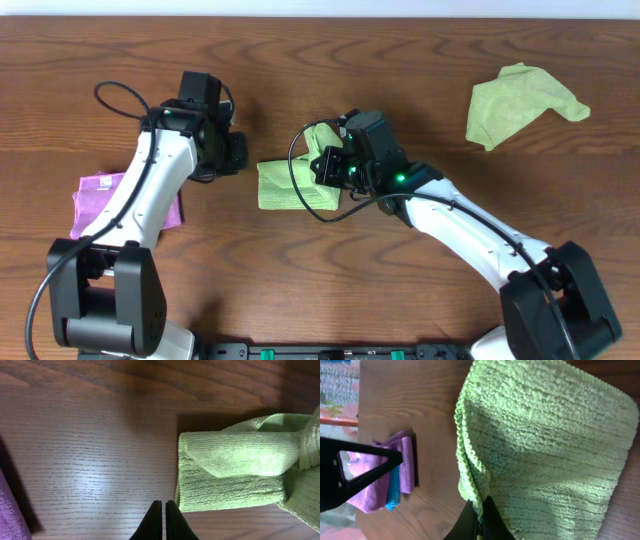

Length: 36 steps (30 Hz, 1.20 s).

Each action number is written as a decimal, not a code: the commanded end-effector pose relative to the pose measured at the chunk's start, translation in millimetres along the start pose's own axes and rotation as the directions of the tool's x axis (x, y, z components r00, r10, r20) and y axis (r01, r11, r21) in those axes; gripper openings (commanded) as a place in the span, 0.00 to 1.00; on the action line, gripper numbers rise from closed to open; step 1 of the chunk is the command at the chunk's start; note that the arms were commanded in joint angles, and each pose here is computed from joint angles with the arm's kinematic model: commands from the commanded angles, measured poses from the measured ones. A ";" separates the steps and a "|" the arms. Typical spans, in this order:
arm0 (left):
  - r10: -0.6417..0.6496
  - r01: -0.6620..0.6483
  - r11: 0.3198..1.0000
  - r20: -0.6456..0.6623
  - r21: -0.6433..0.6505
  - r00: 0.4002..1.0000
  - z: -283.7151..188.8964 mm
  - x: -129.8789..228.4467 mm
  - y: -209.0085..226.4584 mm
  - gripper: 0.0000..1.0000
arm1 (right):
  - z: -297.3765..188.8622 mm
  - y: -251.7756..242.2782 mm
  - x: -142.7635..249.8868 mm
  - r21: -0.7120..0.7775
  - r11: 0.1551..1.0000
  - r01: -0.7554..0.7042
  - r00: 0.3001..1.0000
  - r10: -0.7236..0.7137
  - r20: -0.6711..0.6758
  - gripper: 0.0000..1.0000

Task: Fold the cloth
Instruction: 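Fold the strip's right end leftward with the right gripper toward the left gripper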

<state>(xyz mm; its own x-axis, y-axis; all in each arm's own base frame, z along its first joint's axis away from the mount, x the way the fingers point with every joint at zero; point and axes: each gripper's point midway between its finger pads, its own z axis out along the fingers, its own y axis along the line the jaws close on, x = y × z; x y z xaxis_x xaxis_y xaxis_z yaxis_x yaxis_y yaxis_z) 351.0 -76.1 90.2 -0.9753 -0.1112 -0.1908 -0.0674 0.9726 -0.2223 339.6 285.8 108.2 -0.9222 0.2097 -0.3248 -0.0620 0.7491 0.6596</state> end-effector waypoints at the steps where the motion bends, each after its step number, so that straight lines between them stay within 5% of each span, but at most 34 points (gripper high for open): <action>1: 0.019 -0.019 1.000 0.032 -0.009 0.999 -10.8 -6.0 1.9 0.06 | 1.4 11.5 -6.6 -0.013 1.000 0.013 1.000 -0.013 0.016 0.01; 36: -0.038 0.037 0.999 -0.001 -0.027 0.999 -13.8 0.0 21.1 0.06 | 58.4 37.6 27.8 0.034 0.993 0.117 0.987 -0.112 -0.114 0.01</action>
<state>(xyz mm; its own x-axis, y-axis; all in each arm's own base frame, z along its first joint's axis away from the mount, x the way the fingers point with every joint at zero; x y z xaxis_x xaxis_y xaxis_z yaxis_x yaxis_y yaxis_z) 343.2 -56.7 88.9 -0.9757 -0.1604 -0.1491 -0.1271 0.9692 -0.2111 334.1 347.9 88.6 -0.9486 0.0752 -0.3075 -0.1328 0.7871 0.6023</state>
